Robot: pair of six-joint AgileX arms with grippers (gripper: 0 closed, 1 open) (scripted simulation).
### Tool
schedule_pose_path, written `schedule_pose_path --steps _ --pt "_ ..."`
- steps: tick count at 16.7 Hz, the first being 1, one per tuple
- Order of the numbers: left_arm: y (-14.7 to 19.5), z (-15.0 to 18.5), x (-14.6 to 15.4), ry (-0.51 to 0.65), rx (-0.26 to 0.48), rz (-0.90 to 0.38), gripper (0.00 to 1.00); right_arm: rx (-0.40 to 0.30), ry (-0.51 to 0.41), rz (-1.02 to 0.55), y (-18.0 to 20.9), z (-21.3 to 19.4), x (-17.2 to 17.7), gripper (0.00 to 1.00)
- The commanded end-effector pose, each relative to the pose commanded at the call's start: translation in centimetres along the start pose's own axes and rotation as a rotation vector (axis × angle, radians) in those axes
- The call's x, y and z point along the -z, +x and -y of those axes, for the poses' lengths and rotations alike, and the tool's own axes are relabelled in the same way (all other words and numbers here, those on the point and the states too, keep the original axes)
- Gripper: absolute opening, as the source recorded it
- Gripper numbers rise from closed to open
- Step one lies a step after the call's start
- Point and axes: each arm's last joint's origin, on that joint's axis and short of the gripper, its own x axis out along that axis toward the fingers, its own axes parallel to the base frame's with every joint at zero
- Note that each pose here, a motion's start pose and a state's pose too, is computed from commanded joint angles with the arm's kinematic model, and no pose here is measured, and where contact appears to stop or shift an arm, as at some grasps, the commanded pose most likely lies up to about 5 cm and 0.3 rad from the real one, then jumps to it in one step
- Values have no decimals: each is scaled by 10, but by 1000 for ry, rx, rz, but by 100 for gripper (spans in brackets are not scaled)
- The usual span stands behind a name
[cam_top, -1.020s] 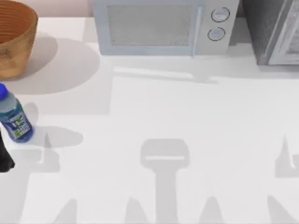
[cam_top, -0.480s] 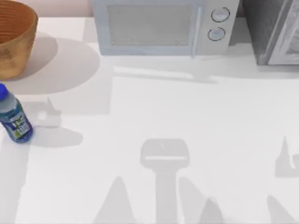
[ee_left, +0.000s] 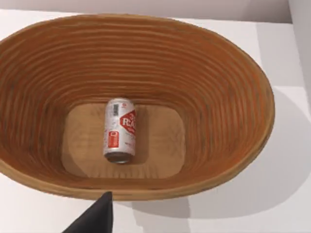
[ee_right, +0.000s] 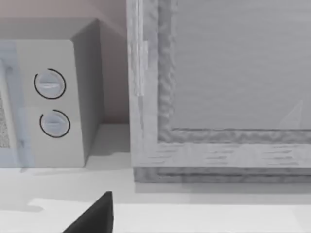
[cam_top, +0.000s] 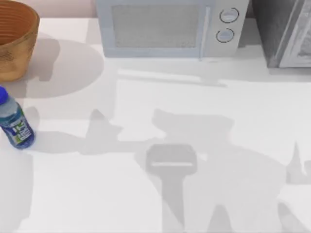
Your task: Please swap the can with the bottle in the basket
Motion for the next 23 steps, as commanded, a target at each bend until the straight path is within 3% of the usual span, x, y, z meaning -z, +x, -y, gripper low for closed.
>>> schedule_pose_path --steps 5,12,17,23 --pt "101 -46 -38 -51 53 -247 100 0 0 0 0 0 0 100" --pt "215 -87 -18 -88 115 -462 100 0 0 0 0 0 0 100" --pt "256 -96 5 -91 135 -526 100 0 0 0 0 0 0 100" --pt "259 -96 7 -91 137 -530 100 0 0 0 0 0 0 100"
